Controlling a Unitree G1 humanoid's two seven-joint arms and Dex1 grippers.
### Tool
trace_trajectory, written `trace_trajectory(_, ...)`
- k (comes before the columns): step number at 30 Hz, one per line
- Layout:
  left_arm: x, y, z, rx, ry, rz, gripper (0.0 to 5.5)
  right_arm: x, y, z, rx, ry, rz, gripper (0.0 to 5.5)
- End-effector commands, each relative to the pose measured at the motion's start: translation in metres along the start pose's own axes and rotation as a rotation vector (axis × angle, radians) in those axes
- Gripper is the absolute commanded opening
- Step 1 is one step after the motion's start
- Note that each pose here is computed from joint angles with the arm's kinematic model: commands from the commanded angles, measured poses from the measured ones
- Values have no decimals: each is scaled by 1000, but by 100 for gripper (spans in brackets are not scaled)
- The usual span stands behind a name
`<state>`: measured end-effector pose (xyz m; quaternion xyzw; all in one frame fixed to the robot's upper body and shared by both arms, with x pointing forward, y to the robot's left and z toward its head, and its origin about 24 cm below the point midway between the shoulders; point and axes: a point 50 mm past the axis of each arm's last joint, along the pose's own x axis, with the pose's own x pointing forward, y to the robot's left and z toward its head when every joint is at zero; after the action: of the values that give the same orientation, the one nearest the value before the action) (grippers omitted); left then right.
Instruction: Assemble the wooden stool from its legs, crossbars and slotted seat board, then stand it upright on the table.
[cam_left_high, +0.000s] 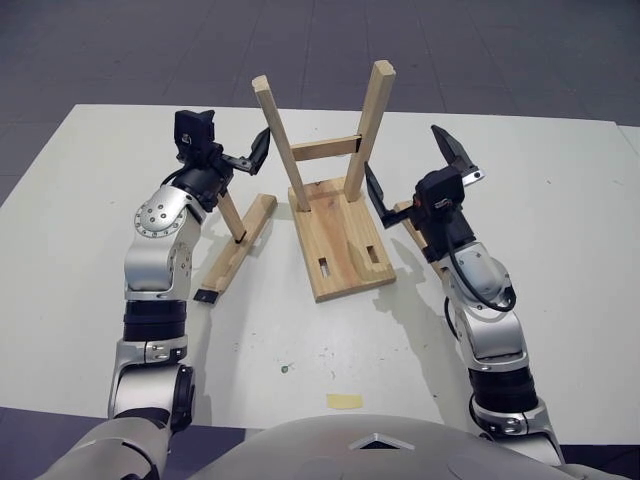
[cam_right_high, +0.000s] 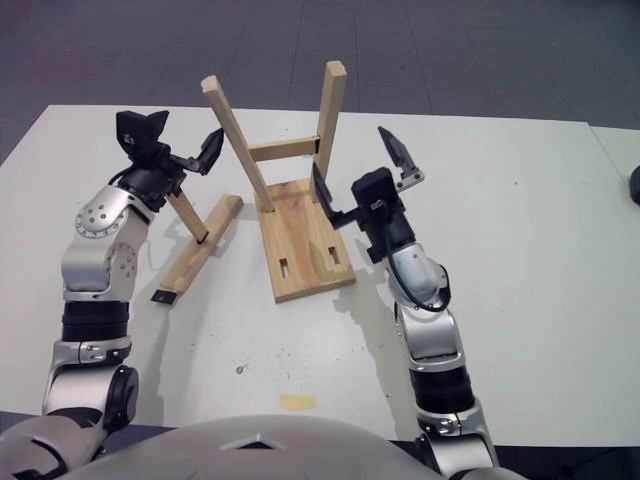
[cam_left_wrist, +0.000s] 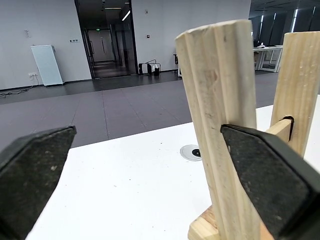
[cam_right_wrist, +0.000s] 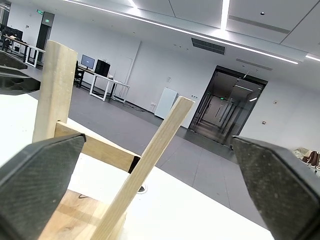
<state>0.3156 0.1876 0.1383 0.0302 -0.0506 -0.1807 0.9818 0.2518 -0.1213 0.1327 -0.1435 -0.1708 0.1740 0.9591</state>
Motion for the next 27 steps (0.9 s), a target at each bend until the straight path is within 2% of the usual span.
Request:
trace_trajectory(1,-13,5,-16,-18,110,10,539,-1,0,-1,-5,4,-9,540)
trace_trajectory(8,-23,6,-19,-12,131,31,539,1,-3,0,-10,-2,-25,540)
trace_trajectory(19,-1,8,48,-21,-88,48,539,2,-4,1,-12,-5,-21,540)
trace_trajectory(27,-10,25,68,7,-129,105,539,1,-7,3,6,-7,-43,540)
